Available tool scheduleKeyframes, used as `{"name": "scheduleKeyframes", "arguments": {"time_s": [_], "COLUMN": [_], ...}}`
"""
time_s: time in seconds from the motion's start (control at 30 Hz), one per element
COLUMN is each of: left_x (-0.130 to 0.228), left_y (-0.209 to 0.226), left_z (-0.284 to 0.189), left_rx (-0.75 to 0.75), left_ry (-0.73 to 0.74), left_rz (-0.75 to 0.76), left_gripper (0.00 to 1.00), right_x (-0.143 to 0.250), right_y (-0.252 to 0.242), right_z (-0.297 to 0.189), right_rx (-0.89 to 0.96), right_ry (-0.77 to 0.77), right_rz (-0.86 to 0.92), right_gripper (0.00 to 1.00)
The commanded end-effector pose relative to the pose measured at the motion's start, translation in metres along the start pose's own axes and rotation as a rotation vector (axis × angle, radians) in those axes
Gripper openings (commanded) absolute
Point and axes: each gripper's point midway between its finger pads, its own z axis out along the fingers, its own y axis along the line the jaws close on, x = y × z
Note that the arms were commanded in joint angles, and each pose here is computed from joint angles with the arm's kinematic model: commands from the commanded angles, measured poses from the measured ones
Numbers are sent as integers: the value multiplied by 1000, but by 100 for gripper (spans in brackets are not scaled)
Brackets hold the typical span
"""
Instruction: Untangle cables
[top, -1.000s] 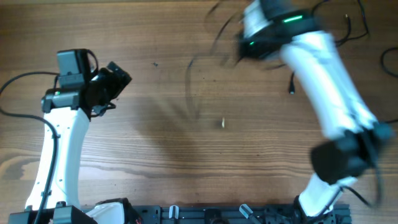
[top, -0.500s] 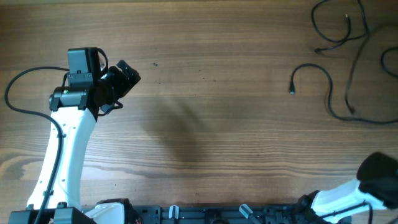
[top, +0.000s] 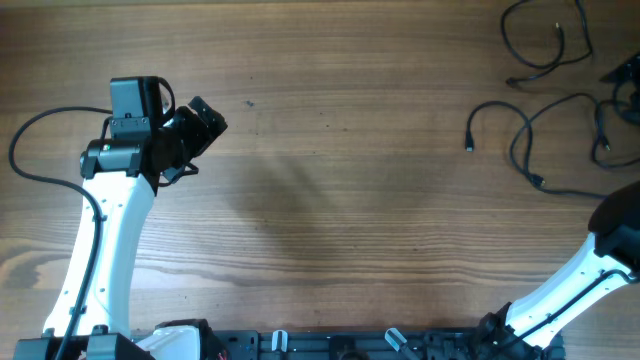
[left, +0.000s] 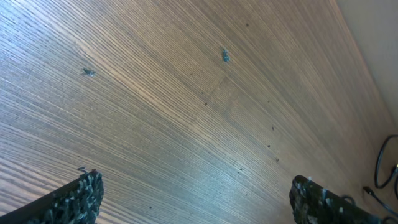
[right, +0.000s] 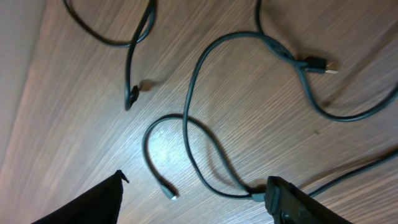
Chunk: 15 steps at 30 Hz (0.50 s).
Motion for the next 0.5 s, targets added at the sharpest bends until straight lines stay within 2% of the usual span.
{"name": "scheduleKeyframes", "arguments": {"time_s": [0.0,0.13,0.27,0.4,0.47], "left_x": [2,2,2,2,2], "left_y": [-1,-1,-1,-1,-1], "left_z": [2,2,2,2,2], "left_rx": [3,3,3,3,3], "left_ry": [8,8,8,8,8], "left_rz": [23,22,22,22,22], "left_gripper": [100,100,100,100,100], "right_x": [14,47,95,154,195], "right_y": [41,100,159,209,236], "right_z": [-16,-38,-58,-77,-91], "right_rx": [-181,-279,-269,-209,-245], "right_ry": [25,19,-12,-65,-70], "right_rz": [-124,-360,-586,-799,-909], "right_gripper": [77,79,79,80,80]}}
